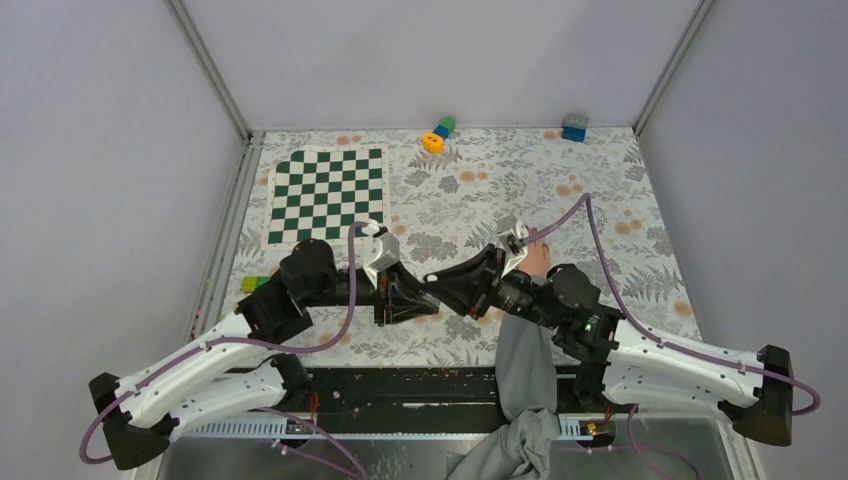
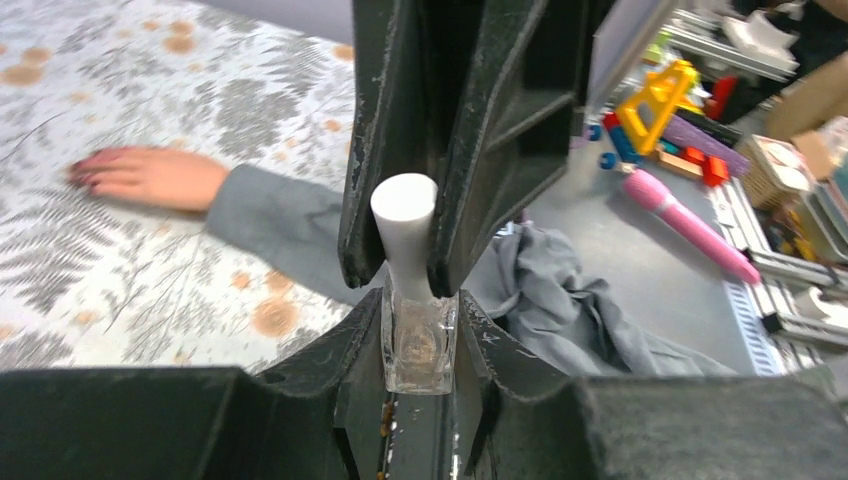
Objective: Paint the nails
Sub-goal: Screw the nail polish bottle.
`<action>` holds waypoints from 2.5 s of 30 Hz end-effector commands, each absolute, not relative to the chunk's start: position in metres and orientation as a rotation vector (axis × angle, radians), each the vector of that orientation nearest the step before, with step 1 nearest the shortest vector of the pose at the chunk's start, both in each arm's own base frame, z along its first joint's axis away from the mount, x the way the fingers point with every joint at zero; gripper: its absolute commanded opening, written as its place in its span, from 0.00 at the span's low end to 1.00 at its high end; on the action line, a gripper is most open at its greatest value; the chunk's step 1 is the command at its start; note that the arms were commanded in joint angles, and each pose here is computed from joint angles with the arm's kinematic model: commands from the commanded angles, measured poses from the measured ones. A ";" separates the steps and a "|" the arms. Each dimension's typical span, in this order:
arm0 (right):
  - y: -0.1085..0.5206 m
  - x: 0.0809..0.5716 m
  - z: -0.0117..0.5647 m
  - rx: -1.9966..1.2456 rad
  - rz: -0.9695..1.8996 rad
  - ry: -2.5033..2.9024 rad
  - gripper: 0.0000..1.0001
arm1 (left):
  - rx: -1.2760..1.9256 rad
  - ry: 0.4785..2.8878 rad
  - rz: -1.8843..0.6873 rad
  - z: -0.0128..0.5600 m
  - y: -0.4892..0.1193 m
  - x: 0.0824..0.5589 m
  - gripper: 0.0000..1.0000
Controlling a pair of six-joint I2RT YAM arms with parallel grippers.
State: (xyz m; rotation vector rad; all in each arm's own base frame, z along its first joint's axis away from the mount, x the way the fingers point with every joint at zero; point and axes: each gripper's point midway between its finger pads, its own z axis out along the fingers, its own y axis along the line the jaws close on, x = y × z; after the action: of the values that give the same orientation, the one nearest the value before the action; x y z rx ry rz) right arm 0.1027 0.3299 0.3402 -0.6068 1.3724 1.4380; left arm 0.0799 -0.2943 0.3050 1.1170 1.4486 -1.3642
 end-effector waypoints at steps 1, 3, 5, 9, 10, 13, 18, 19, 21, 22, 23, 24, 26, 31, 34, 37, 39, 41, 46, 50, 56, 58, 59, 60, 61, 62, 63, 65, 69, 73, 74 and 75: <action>0.337 0.120 0.302 -0.513 1.363 1.594 0.00 | 0.889 1.441 -1.135 0.324 -0.289 0.131 0.00; 0.335 0.128 0.295 -0.456 1.331 1.632 0.00 | 0.832 1.465 -1.093 0.323 -0.285 0.141 0.00; 0.333 0.137 0.286 -0.395 1.289 1.676 0.00 | 0.783 1.488 -1.059 0.321 -0.280 0.149 0.00; 0.331 0.149 0.271 -0.319 1.229 1.749 0.00 | 0.726 1.537 -1.006 0.315 -0.275 0.161 0.00; 0.331 0.152 0.267 -0.297 1.217 1.764 0.00 | 0.722 1.545 -0.998 0.314 -0.275 0.162 0.00; 0.333 0.159 0.258 -0.224 1.192 1.813 0.00 | 0.704 1.587 -0.966 0.307 -0.274 0.169 0.00; 0.334 0.169 0.245 -0.117 1.128 1.901 0.00 | 0.648 1.648 -0.892 0.299 -0.267 0.181 0.00; 0.334 0.170 0.244 -0.092 1.127 1.908 0.00 | 0.644 1.659 -0.881 0.297 -0.267 0.183 0.00; 0.333 0.171 0.241 -0.047 1.139 1.912 0.00 | 0.642 1.671 -0.871 0.296 -0.266 0.184 0.00; 0.333 0.172 0.240 -0.035 1.146 1.909 0.00 | 0.642 1.672 -0.869 0.296 -0.266 0.184 0.00; 0.333 0.172 0.239 -0.028 1.150 1.911 0.00 | 0.643 1.675 -0.868 0.295 -0.266 0.185 0.00; 0.333 0.172 0.240 -0.023 1.152 1.909 0.00 | 0.642 1.679 -0.866 0.294 -0.266 0.185 0.00; 0.332 0.171 0.243 -0.022 1.160 1.904 0.00 | 0.646 1.682 -0.862 0.295 -0.267 0.185 0.00; 0.330 0.167 0.254 -0.063 1.186 1.854 0.31 | 0.666 1.668 -0.875 0.298 -0.268 0.182 0.00; 0.325 0.164 0.264 -0.095 1.199 1.816 0.54 | 0.699 1.640 -0.904 0.302 -0.271 0.177 0.00; 0.316 0.158 0.279 -0.175 1.184 1.766 0.67 | 0.740 1.610 -0.940 0.306 -0.274 0.169 0.00; 0.300 0.162 0.284 -0.177 1.110 1.768 0.72 | 0.766 1.585 -0.971 0.310 -0.277 0.164 0.00; 0.281 0.165 0.288 -0.170 1.038 1.756 0.76 | 0.782 1.560 -0.998 0.312 -0.279 0.159 0.00; 0.252 0.158 0.308 -0.233 1.003 1.645 0.79 | 0.835 1.502 -1.066 0.321 -0.284 0.146 0.00; 0.258 0.127 0.324 -0.489 1.091 1.530 0.79 | 0.932 1.426 -1.168 0.327 -0.292 0.126 0.00; 0.271 0.059 0.352 -0.827 1.364 1.254 0.79 | 1.246 1.225 -1.465 0.337 -0.302 0.060 0.00; 0.274 0.048 0.358 -0.882 1.403 1.194 0.78 | 1.325 1.171 -1.532 0.339 -0.301 0.042 0.00; 0.275 0.047 0.360 -0.895 1.405 1.177 0.78 | 1.340 1.149 -1.544 0.340 -0.301 0.038 0.00; 0.276 0.046 0.360 -0.902 1.404 1.166 0.78 | 1.346 1.136 -1.552 0.341 -0.300 0.035 0.00; 0.277 0.046 0.361 -0.905 1.402 1.154 0.78 | 1.349 1.128 -1.557 0.341 -0.299 0.034 0.00; 0.278 0.047 0.363 -0.905 1.402 1.139 0.78 | 1.353 1.120 -1.564 0.342 -0.299 0.032 0.00; 0.278 0.047 0.365 -0.899 1.405 1.124 0.78 | 1.360 1.114 -1.575 0.342 -0.298 0.030 0.00; 0.280 0.047 0.370 -0.872 1.426 1.087 0.78 | 1.378 1.105 -1.597 0.344 -0.297 0.026 0.00; 0.287 0.044 0.379 -0.844 1.494 1.025 0.76 | 1.384 1.088 -1.614 0.346 -0.296 0.022 0.00; 0.298 0.038 0.382 -0.851 1.568 1.006 0.72 | 1.402 1.084 -1.638 0.346 -0.296 0.018 0.00; 0.299 0.037 0.385 -0.847 1.587 0.989 0.72 | 1.400 1.086 -1.640 0.346 -0.297 0.018 0.00; 0.301 0.036 0.386 -0.847 1.602 0.983 0.71 | 1.401 1.083 -1.643 0.346 -0.297 0.018 0.00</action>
State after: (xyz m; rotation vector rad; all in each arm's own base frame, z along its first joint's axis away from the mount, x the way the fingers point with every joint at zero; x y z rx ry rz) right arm 0.0499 0.3018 0.3537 -0.8683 1.1397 1.4926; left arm 0.0285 -0.2990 0.3171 1.3722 1.2353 -1.6100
